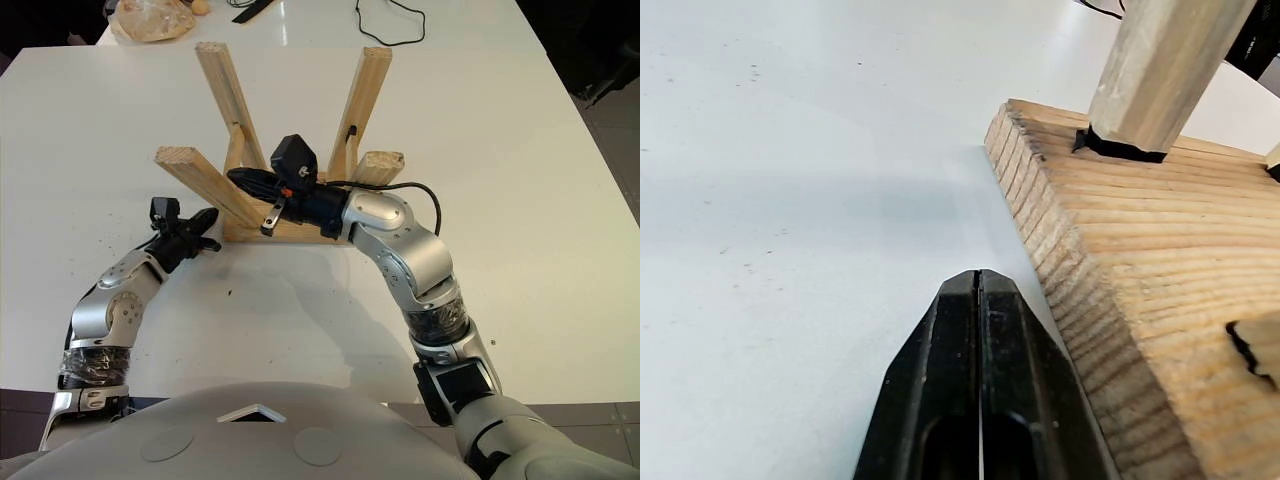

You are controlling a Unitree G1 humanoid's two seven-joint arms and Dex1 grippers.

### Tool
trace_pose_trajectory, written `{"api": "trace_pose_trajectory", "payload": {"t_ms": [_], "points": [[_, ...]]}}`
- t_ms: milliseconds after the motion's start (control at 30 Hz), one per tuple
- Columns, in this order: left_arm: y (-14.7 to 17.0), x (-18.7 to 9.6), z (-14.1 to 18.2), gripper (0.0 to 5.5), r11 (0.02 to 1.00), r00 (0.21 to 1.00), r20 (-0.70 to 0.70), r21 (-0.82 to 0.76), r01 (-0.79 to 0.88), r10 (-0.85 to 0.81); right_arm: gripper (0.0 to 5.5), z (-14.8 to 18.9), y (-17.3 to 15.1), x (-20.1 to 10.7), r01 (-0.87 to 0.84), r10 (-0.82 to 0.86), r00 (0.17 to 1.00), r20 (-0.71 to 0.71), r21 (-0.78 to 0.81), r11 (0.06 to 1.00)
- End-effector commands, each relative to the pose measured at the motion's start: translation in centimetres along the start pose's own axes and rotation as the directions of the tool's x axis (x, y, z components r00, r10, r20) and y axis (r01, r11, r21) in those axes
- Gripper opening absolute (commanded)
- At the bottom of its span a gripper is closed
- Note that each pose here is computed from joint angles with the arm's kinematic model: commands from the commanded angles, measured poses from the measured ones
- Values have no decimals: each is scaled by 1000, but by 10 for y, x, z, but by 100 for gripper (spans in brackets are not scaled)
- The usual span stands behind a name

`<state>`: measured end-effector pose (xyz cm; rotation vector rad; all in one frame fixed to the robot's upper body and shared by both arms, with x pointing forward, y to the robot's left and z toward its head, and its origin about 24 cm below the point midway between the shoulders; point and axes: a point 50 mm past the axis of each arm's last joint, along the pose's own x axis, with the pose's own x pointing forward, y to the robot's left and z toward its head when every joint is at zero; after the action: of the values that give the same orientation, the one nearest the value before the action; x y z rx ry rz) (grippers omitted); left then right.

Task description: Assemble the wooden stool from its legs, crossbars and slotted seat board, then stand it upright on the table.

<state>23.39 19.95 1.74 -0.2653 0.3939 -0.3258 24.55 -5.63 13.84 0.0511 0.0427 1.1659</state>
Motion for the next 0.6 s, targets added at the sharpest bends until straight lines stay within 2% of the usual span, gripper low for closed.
{"api": "trace_pose_trajectory", "payload": {"t_ms": [33, 133, 200, 300, 400, 467, 533, 567, 600], "points": [[6, -5, -12, 1, 999, 997, -57, -4, -52, 52, 0, 22, 8, 2, -19, 21, 996, 88, -31, 999], [6, -5, -11, 1, 999, 997, -51, -7, -54, 54, 0, 55, 10, 0, 5, 5, 972, 234, -45, 999], [7, -7, -11, 1, 999, 998, -43, -16, -50, 49, 0, 96, 8, -8, 3, 11, 911, 413, -32, 999], [9, -11, -12, 1, 998, 998, -35, -30, -51, 50, 0, 159, 4, -37, -75, 68, 741, 668, -18, 997], [12, -11, -10, 1, 997, 998, -24, -43, -57, 56, 0, 201, -14, -80, -73, 26, 562, 827, 18, 997], [14, -12, -6, 1, 997, 998, -8, -47, -56, 56, 0, 219, -42, -118, 142, -117, 475, 872, 55, 988], [16, -14, -2, 1, 998, 998, 1, -31, -61, 61, 0, 221, -79, -155, 428, -346, 419, 840, 153, 891], [18, -17, -2, 1, 998, 998, -1, -18, -66, 66, 0, 206, -106, -166, 630, -514, 427, 744, 163, 760], [19, -20, -2, 1, 998, 998, -3, -9, -61, 61, 0, 182, -131, -171, 801, -670, 437, 600, 80, 594]]}}
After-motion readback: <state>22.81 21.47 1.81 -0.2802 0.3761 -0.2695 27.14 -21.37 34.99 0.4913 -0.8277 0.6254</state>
